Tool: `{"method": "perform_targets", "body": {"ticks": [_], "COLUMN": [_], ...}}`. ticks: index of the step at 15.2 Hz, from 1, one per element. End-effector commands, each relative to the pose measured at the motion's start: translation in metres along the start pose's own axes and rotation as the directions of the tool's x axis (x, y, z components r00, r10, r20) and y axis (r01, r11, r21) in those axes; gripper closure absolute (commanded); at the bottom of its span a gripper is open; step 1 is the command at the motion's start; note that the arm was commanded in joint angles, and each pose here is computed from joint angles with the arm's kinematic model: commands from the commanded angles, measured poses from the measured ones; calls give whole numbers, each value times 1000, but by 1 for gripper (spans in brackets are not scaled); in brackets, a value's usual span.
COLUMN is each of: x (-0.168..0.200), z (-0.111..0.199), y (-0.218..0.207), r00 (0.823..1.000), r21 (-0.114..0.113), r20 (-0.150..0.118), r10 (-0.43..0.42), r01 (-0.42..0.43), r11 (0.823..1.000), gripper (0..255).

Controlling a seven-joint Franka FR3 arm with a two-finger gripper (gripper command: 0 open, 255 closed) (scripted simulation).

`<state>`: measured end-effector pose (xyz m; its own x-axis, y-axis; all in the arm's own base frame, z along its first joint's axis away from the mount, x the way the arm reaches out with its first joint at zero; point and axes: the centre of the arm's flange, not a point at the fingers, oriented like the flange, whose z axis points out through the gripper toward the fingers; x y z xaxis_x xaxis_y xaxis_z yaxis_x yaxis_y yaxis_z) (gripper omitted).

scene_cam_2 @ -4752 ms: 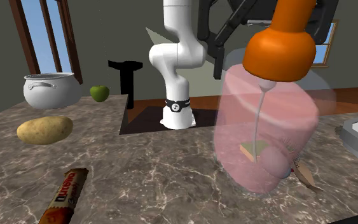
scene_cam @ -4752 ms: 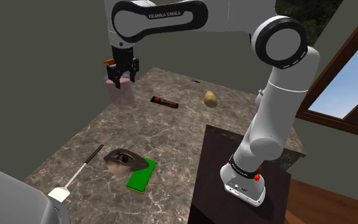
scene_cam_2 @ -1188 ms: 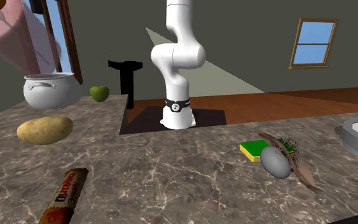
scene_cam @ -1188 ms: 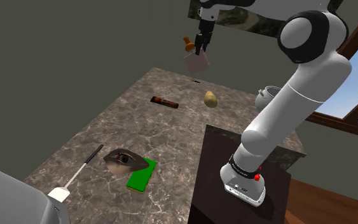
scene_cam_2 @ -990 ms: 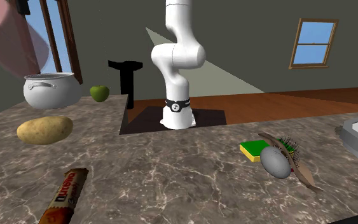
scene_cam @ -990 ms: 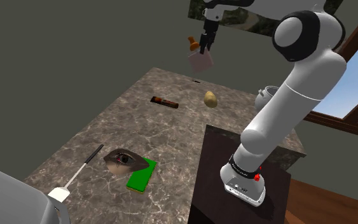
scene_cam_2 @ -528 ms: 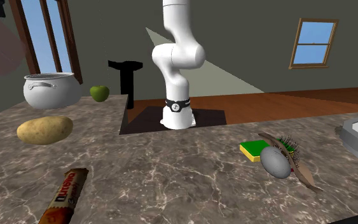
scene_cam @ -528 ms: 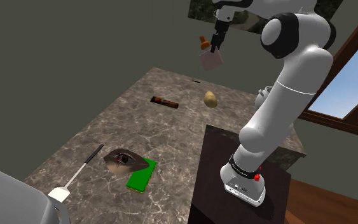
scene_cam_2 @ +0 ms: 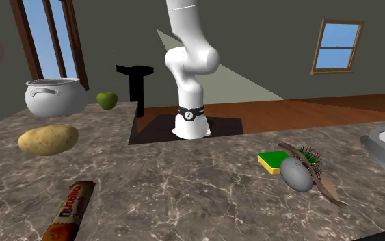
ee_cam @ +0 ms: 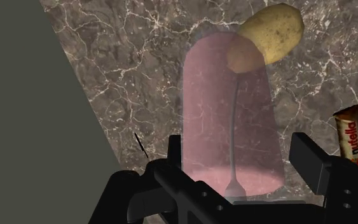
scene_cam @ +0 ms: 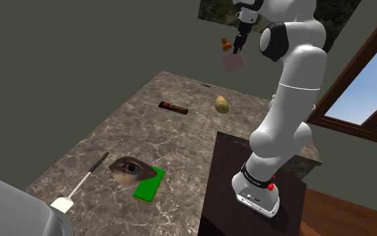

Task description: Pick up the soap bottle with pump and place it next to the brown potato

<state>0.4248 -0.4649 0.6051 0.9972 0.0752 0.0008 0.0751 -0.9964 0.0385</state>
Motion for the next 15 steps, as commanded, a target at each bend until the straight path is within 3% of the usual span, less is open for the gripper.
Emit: {"method": "perform_targets", "body": {"ticks": [1,2,15], "x": [-9,-14,-14], "z": [2,2,71], "y": [25,40,38], "r00": [1000,1000,1000], "r21": [-1,-1,-1], "r20": [-1,-1,-1], "r10": [-2,-2,-2], "r01": [2,2,2], "r11": [1000,1000,1000], "gripper": [255,255,255]}}
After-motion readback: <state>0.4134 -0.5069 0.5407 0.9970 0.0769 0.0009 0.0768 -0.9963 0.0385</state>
